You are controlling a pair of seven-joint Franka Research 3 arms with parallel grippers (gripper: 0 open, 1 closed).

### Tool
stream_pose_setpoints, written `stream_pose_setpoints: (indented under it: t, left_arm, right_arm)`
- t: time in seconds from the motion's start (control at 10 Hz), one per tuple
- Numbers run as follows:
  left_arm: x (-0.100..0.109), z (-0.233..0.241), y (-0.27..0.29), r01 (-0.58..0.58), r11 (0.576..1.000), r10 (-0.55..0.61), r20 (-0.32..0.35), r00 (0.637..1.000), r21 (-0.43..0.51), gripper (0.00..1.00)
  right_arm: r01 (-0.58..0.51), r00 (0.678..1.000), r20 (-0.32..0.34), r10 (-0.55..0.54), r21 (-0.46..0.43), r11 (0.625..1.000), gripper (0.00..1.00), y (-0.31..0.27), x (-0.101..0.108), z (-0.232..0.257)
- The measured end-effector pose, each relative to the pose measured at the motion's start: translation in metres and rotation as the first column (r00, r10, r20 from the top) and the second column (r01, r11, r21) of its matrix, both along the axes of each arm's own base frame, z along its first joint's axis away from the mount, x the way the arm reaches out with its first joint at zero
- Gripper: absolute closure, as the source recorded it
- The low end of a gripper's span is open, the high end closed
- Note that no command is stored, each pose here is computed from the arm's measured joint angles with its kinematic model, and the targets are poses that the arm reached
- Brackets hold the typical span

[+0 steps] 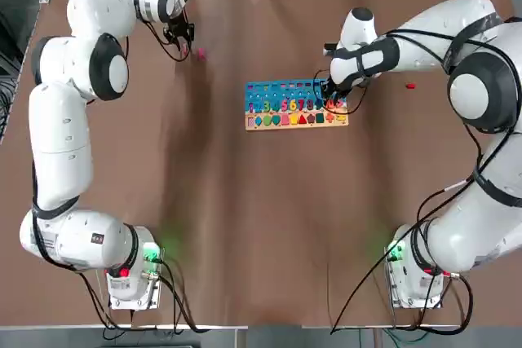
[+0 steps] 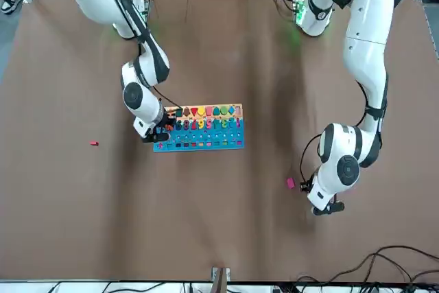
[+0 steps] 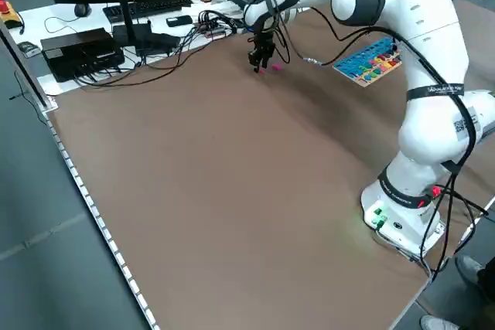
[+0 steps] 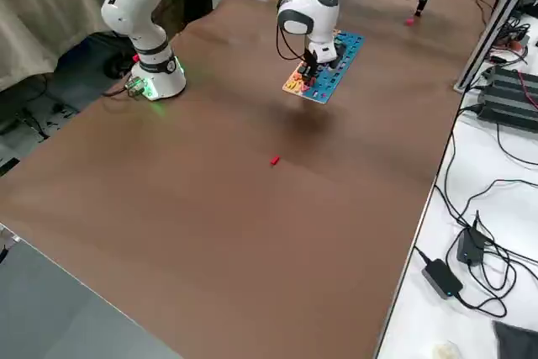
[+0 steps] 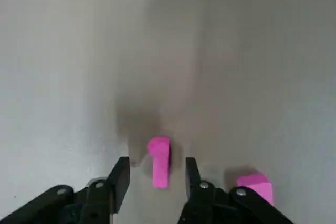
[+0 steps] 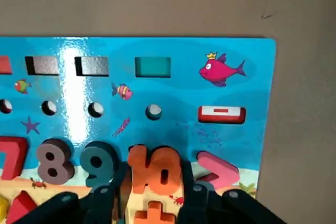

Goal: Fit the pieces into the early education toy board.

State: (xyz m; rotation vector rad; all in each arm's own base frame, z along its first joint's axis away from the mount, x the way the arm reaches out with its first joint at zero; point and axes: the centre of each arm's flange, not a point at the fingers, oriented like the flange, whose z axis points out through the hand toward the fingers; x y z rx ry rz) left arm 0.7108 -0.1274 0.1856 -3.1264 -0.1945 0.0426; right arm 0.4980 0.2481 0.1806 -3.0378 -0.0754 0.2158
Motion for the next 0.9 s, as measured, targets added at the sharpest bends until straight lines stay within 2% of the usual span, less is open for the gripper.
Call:
stream_pose_setpoints:
  t: [0.6, 0.9]
  left_arm:
    - [-0.0061, -0.0071, -0.0001, 0.002, 1.0, -0.002, -0.018, 1.0, 0.003, 0.51]
    - [-0.0063, -0.0043, -0.0007, 0.003, 1.0, -0.003, -0.016, 1.0, 0.002, 0.52]
  right_arm:
    - [0.033, 0.999, -0.014, -0.033, 0.011, 0.999, 0.39, -0.0017, 0.0001, -0.0015]
    - [0.037, 0.999, -0.015, -0.037, 0.013, 0.999, 0.41, -0.0019, 0.0005, -0.0012]
